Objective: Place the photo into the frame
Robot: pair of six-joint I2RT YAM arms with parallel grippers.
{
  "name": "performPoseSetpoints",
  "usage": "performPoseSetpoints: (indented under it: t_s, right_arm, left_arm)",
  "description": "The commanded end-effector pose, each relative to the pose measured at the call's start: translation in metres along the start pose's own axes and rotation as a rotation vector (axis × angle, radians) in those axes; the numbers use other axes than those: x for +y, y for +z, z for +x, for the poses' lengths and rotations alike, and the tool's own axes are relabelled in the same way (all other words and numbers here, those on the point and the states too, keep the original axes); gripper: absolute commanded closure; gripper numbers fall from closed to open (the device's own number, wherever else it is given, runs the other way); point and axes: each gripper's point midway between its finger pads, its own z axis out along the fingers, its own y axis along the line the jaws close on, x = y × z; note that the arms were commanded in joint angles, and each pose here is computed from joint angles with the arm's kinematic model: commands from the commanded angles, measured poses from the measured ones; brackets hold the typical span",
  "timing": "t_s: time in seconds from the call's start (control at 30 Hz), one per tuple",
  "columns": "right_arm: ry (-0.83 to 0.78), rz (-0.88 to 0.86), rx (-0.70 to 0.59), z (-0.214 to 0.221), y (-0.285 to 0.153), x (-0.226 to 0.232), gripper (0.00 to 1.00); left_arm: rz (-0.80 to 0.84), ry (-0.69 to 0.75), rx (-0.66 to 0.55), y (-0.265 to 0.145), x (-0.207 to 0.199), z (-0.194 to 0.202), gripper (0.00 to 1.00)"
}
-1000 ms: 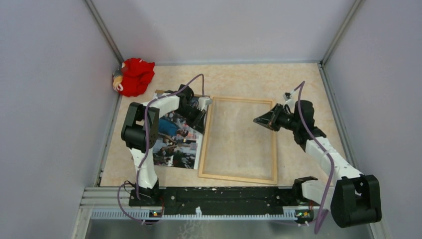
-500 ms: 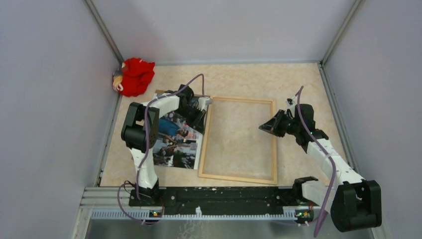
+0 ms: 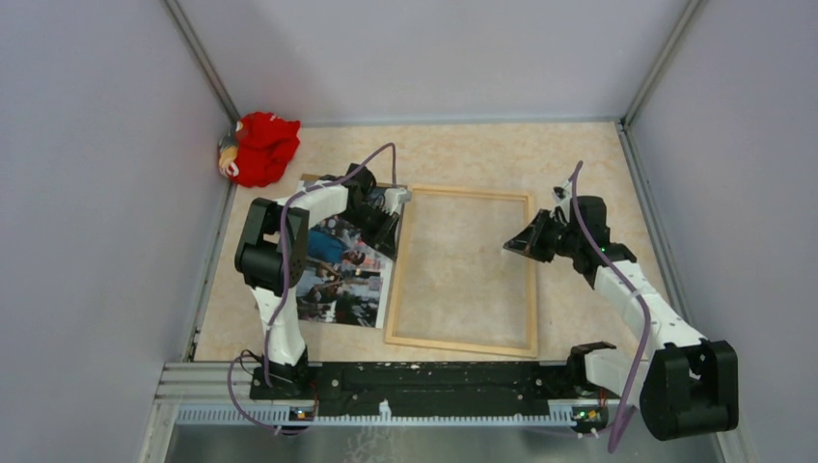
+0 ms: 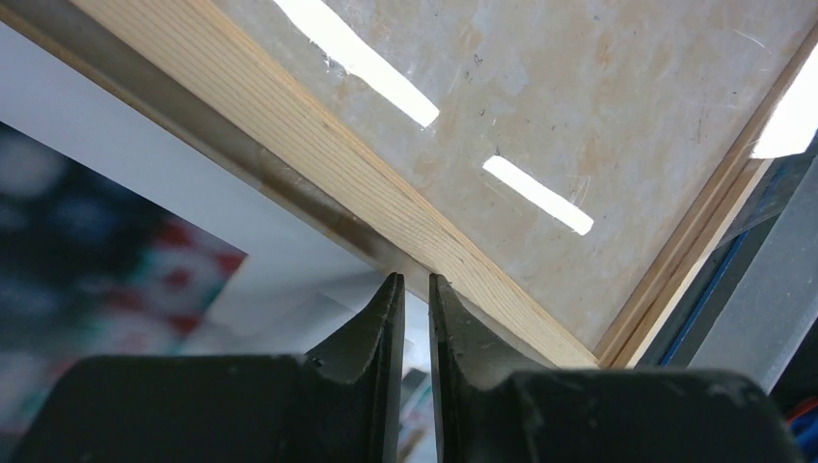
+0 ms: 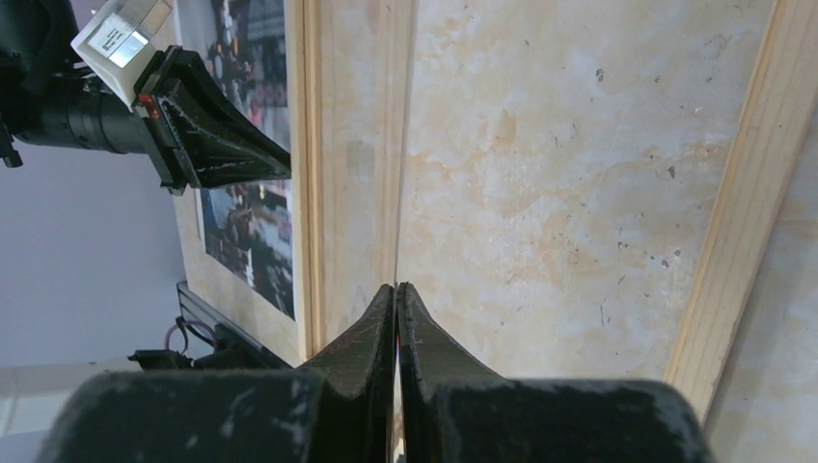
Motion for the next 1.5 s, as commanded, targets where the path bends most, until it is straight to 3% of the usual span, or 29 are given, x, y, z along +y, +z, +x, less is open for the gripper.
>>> performPoseSetpoints:
  t_s: [0.0,0.23,0.53,0.7,0.93,1.47]
  right_arm:
    - [-0.048,-0.055,-0.034,-0.014,-0.002,0.016,1.0]
    - [-0.037,-0.103,-0.052,-0.009,-0.002,0.019,0.99]
    - [-0.061,0.056,-0.005,-0.008,0.005,-0.01,0.53]
    - [-0.065,0.115,0.021,-0.005,0.01,-0.025,0.38]
    - [-0.08,0.17,0.024,-0.006,0.014,-0.038,0.3]
    - [-0.097,0.295,0.035,-0.009,0.028,-0.07,0.26]
  left_arm:
    - [-0.001,0.024,0.02,0.008,0.0,0.006,0.79]
    - [-0.003,0.025,0.02,0.008,0.0,0.005,0.8]
    - [-0.003,0.026,0.023,0.008,0.0,0.006,0.8]
    - [-0.002,0.026,0.022,0.008,0.0,0.006,0.8]
    - [0.0,0.021,0.023,0.008,-0.001,0.006,0.8]
    - [0.005,0.02,0.022,0.007,-0.001,0.005,0.8]
